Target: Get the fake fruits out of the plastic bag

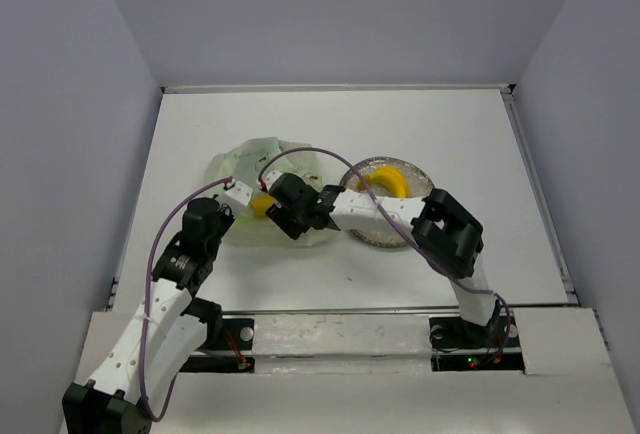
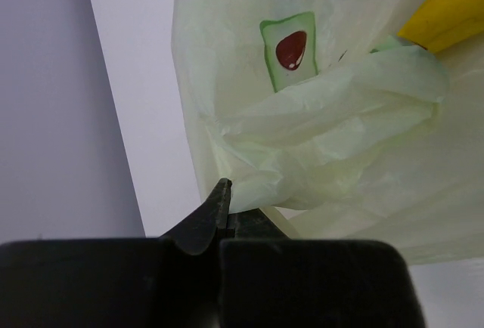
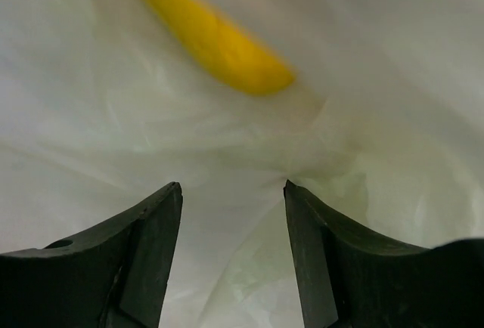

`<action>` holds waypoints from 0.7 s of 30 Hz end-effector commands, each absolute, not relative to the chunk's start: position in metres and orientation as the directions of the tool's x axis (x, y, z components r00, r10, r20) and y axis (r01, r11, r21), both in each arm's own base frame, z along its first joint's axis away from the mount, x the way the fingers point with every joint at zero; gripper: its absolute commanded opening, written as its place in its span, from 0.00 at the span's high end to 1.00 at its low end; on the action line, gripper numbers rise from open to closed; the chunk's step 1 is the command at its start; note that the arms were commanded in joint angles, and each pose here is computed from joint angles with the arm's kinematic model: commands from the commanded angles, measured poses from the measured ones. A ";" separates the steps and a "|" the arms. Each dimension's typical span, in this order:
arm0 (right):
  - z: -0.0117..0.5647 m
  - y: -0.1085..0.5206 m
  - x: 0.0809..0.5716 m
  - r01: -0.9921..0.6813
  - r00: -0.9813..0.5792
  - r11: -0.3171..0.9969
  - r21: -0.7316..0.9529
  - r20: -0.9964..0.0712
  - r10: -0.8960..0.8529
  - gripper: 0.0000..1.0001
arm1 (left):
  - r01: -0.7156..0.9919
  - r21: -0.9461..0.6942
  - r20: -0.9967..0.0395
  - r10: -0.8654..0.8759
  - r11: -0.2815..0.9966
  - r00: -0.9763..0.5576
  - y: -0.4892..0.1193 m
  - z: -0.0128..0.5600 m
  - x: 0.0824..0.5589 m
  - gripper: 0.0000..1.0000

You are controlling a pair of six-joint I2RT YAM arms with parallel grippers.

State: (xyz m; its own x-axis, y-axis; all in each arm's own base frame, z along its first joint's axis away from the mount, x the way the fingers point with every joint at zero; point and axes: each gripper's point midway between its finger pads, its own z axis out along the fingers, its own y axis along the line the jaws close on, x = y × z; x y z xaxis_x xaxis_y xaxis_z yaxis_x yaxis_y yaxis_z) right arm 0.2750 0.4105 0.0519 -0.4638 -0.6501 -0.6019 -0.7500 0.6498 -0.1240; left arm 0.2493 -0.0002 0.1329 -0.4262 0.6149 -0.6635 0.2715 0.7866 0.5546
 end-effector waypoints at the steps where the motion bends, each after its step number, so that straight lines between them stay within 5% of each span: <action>1: 0.097 0.450 0.308 -0.732 -0.381 0.665 -0.144 -0.724 -0.576 0.35 | 0.257 0.569 -0.678 0.623 0.781 -0.390 0.000 0.141 0.252 0.97; 12: 0.098 0.495 0.333 -0.826 -0.203 0.519 -0.218 -0.744 -0.637 0.29 | 0.248 0.560 -0.686 0.610 0.791 -0.397 0.000 0.139 0.252 0.97; 21: 0.056 0.509 0.355 -0.876 -0.228 0.457 -0.151 -0.706 -0.670 0.00 | 0.244 0.556 -0.686 0.605 0.794 -0.405 0.001 0.140 0.252 0.97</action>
State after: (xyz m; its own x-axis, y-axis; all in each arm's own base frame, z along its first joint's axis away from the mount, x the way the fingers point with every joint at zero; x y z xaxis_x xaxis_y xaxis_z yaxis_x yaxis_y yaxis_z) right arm 0.3392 0.5005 0.0504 -0.2414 -0.6800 -0.6923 -0.8562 0.4850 -0.1779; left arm 0.2492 -0.0012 0.1369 -0.4101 0.6134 -0.6750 0.2675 0.7884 0.5539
